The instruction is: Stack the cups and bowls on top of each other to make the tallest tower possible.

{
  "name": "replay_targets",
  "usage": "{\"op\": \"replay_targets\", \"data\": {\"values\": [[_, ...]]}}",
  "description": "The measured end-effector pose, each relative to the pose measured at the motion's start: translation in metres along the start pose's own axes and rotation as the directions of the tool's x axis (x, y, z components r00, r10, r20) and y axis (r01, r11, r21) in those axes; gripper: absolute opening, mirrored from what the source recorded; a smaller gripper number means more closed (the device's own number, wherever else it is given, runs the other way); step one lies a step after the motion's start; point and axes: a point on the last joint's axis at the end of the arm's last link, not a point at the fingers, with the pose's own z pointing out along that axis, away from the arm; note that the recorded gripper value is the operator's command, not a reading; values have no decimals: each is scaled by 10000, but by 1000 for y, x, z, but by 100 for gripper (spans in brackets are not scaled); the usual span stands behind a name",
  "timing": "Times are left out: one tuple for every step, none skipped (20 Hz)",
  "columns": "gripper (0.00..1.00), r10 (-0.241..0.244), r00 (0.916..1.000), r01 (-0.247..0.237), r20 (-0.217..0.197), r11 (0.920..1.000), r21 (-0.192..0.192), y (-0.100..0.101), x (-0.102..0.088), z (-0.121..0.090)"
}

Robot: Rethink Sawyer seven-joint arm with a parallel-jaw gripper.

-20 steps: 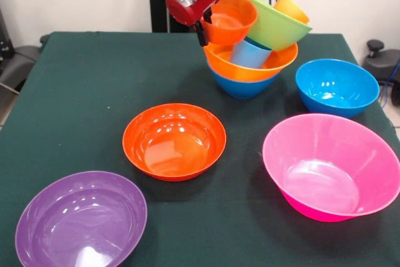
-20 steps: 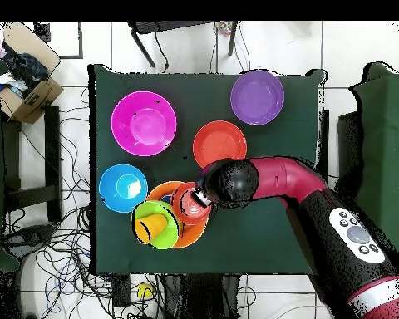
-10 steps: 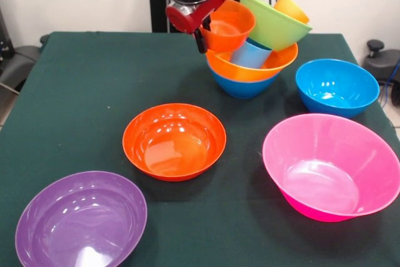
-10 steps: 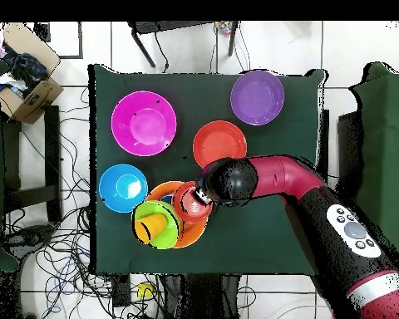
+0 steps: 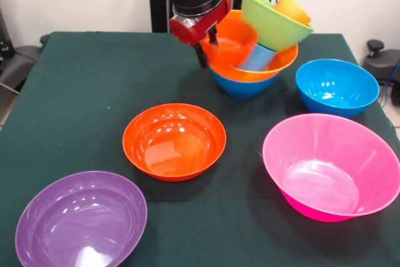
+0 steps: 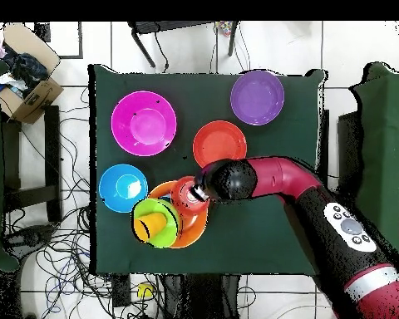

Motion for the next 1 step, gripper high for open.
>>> {"op": "replay_targets", "data": {"values": [[100,11,10000,-11,42,10000,-2,0,0,1]]}}
